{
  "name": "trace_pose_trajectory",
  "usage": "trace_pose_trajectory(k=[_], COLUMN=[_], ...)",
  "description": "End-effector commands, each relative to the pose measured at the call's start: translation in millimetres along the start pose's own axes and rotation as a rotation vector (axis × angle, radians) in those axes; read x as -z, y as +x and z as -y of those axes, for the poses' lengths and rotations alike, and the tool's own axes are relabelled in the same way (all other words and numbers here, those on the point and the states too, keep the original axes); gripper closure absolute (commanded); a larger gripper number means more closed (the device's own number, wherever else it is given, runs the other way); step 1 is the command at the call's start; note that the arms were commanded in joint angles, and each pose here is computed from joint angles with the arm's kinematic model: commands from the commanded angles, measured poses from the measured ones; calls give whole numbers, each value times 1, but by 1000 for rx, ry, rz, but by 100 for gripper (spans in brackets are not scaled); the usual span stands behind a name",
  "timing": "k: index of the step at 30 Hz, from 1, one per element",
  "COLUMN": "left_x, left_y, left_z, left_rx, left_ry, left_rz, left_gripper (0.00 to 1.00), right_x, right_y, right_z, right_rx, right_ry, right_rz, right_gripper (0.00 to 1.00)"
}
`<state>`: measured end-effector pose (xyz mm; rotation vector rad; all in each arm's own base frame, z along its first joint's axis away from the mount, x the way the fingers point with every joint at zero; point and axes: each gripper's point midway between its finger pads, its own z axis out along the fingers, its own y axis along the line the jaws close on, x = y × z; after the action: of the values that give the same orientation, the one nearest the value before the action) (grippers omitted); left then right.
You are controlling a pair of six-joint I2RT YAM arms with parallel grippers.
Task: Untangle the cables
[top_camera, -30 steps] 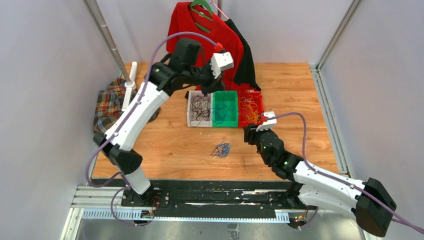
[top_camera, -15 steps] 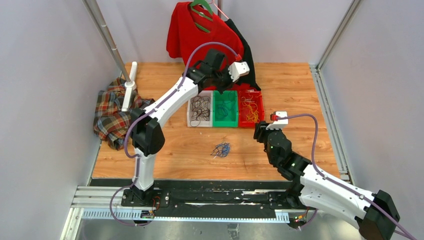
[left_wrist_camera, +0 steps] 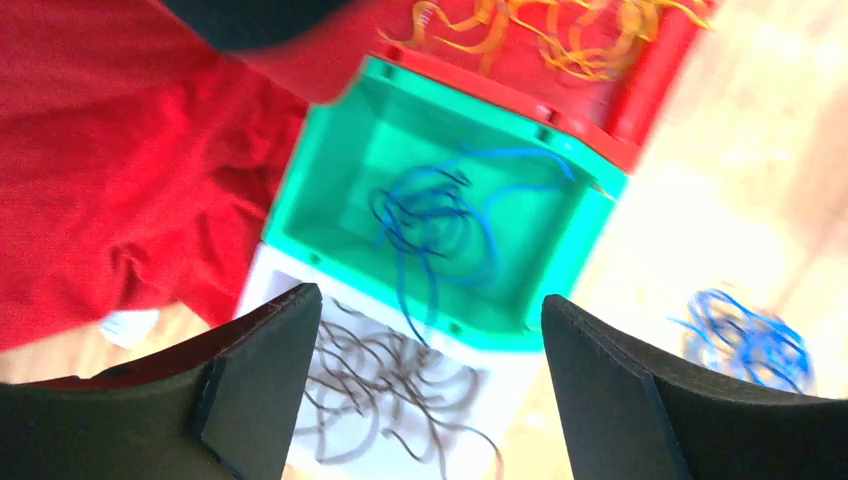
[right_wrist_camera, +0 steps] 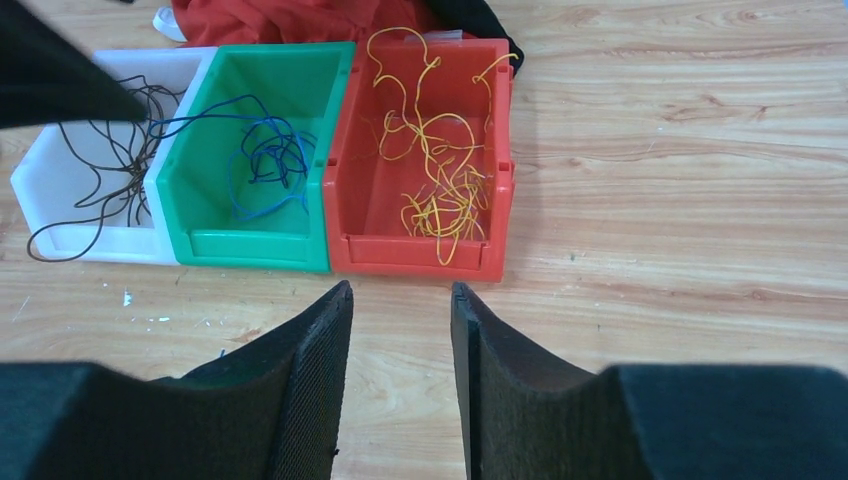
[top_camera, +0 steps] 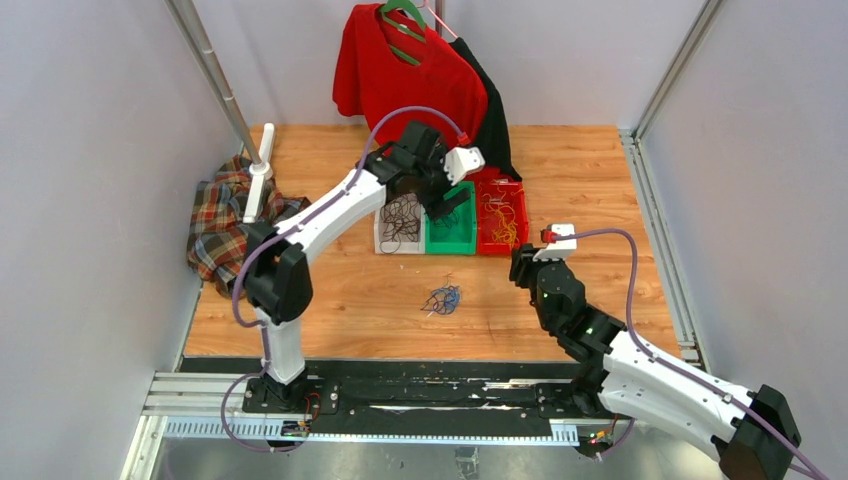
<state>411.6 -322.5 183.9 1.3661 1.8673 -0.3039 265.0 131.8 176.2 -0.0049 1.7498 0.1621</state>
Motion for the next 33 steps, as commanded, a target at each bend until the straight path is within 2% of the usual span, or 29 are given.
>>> trace_pose_trajectory(k=[1, 5, 9, 16, 23, 26, 30, 33], left_x=[47, 56, 57, 51, 54, 47, 30, 21], left_y=[5, 42, 60, 90, 123, 138, 150, 155], left_z=[43, 92, 135, 180, 199, 199, 188, 183], left_rx=[81, 168, 212, 246, 212, 154, 149, 146], left_ry=[122, 274, 427, 550, 575, 528, 438, 401], left_rz=[11, -37, -55, -137, -206, -255, -284, -297], left_gripper=[14, 15, 21, 25, 22, 23, 29, 38], right_x=[1, 1, 0, 0, -1, -2, -2, -1], right_y=[-14, -13, -6, 1, 4, 4, 4, 5], right_z=[1, -3, -7, -13, -15, -16, -16, -17], right_rx=[-14, -24, -34, -36, -31, -30, -30, -32], right_ry=[-5, -22, -39, -66, -71, -70, -71, -74], right_rz=[24, 15, -5, -35, -48, -50, -52, -55], right_gripper=[59, 60, 61, 62, 63, 63, 64, 65])
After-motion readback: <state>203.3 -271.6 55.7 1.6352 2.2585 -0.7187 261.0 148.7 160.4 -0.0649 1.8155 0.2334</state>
